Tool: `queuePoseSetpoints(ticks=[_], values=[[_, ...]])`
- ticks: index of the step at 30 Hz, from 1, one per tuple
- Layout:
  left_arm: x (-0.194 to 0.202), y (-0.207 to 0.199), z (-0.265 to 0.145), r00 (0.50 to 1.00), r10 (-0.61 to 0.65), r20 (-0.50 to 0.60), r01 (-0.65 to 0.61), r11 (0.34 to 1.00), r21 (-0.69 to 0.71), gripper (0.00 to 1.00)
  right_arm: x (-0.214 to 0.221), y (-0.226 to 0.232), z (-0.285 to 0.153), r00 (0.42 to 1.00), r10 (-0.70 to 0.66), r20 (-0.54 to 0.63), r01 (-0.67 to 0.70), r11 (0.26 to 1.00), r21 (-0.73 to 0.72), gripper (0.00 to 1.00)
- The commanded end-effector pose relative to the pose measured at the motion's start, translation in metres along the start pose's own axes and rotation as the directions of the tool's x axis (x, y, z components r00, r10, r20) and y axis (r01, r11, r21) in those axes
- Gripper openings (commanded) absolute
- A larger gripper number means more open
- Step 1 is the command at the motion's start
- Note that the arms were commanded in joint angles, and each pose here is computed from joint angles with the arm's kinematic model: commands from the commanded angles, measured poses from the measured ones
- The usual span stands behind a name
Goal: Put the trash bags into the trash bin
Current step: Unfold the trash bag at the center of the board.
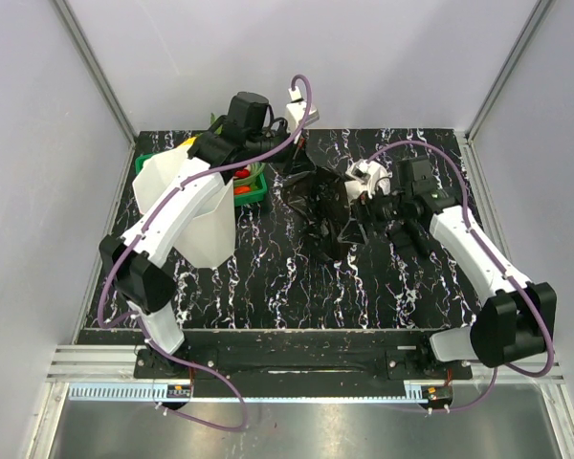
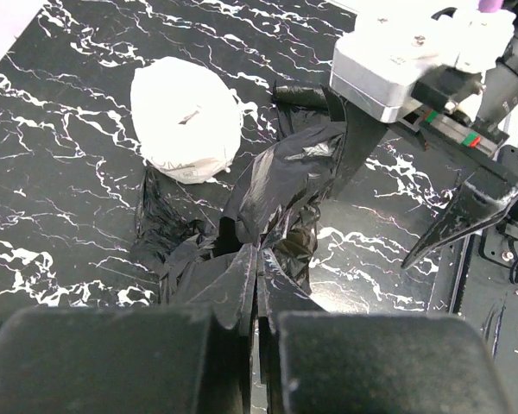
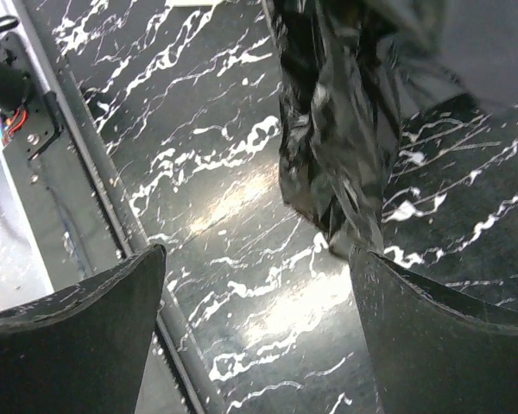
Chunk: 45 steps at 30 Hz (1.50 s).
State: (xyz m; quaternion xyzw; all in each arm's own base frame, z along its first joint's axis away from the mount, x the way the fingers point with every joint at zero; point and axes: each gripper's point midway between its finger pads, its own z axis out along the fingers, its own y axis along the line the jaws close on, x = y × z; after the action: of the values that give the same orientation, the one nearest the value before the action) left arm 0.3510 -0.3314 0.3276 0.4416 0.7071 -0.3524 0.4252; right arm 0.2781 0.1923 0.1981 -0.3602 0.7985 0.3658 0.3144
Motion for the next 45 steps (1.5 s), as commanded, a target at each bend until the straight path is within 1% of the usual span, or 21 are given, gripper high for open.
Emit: queuePoseSetpoints(ticks=[1,4,7,13,16,22,25,27,28,31,32,35,36,40,41,42,44,45], values=[[-0.025,-0.002,-0.005,0.998,0.011,0.059,-0.011,1.0,-0.006,0.0,-0.031,-0.021,0.004,0.986,-0.124,0.116,0.107,0.985,0.138,0.92],[-0.024,-0.005,-0.005,0.998,0.008,0.056,-0.008,1.0,0.004,0.0,-0.036,-0.036,0.004,0.981,-0.158,0.109,0.134,0.97,0.204,0.91],[-0.024,-0.006,-0.005,0.999,0.011,0.053,-0.011,1.0,0.004,0.0,-0.042,-0.04,0.0,0.977,-0.183,0.105,0.155,0.961,0.229,0.91],[-0.026,-0.006,-0.007,0.998,0.02,0.057,-0.02,1.0,0.008,0.0,-0.044,-0.044,-0.014,0.972,-0.229,0.058,0.203,0.934,0.293,0.91],[-0.027,-0.007,-0.008,0.998,0.019,0.058,-0.02,1.0,0.008,0.0,-0.039,-0.044,-0.007,0.975,-0.215,0.054,0.194,0.946,0.26,0.92],[-0.028,-0.008,-0.008,0.998,0.013,0.059,-0.014,1.0,0.011,0.0,-0.03,-0.042,0.021,0.982,-0.178,0.064,0.164,0.969,0.187,0.91],[-0.028,-0.01,-0.009,0.998,0.01,0.062,-0.012,1.0,0.022,0.0,-0.029,-0.048,0.031,0.982,-0.175,0.072,0.159,0.969,0.191,0.88],[-0.029,-0.013,-0.008,0.998,0.005,0.064,-0.007,0.999,0.035,0.0,-0.033,-0.052,0.035,0.98,-0.176,0.088,0.157,0.969,0.191,0.81],[-0.028,-0.013,-0.008,0.998,0.002,0.063,-0.004,0.999,0.039,0.0,-0.034,-0.054,0.037,0.98,-0.175,0.091,0.156,0.969,0.191,0.73],[-0.026,-0.014,-0.008,0.998,0.002,0.059,-0.005,0.999,0.039,0.0,-0.038,-0.06,0.037,0.979,-0.179,0.095,0.155,0.965,0.213,0.43],[-0.024,-0.012,-0.007,0.999,0.004,0.054,-0.006,1.0,0.028,0.0,-0.04,-0.06,0.035,0.978,-0.189,0.093,0.165,0.961,0.222,0.32],[-0.018,-0.005,-0.007,0.999,0.023,0.04,-0.023,1.0,-0.003,0.0,-0.041,-0.06,0.026,0.978,-0.196,0.07,0.173,0.952,0.252,0.04],[-0.016,-0.001,-0.007,0.999,0.03,0.034,-0.029,0.999,-0.019,0.0,-0.04,-0.061,0.023,0.98,-0.193,0.057,0.171,0.948,0.268,0.0],[-0.005,0.011,-0.006,0.999,0.026,0.022,-0.025,0.998,-0.05,0.0,-0.04,-0.057,0.004,0.984,-0.179,0.003,0.169,0.935,0.311,0.0],[-0.002,0.014,-0.006,1.0,0.02,0.022,-0.018,0.998,-0.055,0.05,-0.042,-0.054,0.0,0.985,-0.172,-0.004,0.165,0.935,0.313,0.0],[0.0,0.016,-0.005,1.0,0.013,0.024,-0.012,0.999,-0.047,0.18,-0.044,-0.05,-0.004,0.986,-0.167,-0.012,0.162,0.938,0.306,0.0],[0.001,0.018,-0.007,0.999,-0.005,0.037,0.006,1.0,-0.028,0.36,-0.05,-0.045,-0.011,0.988,-0.155,-0.007,0.149,0.939,0.309,0.0],[-0.001,0.016,-0.008,0.999,-0.015,0.048,0.015,1.0,-0.005,0.49,-0.053,-0.042,-0.014,0.989,-0.151,-0.006,0.145,0.939,0.311,0.0]])
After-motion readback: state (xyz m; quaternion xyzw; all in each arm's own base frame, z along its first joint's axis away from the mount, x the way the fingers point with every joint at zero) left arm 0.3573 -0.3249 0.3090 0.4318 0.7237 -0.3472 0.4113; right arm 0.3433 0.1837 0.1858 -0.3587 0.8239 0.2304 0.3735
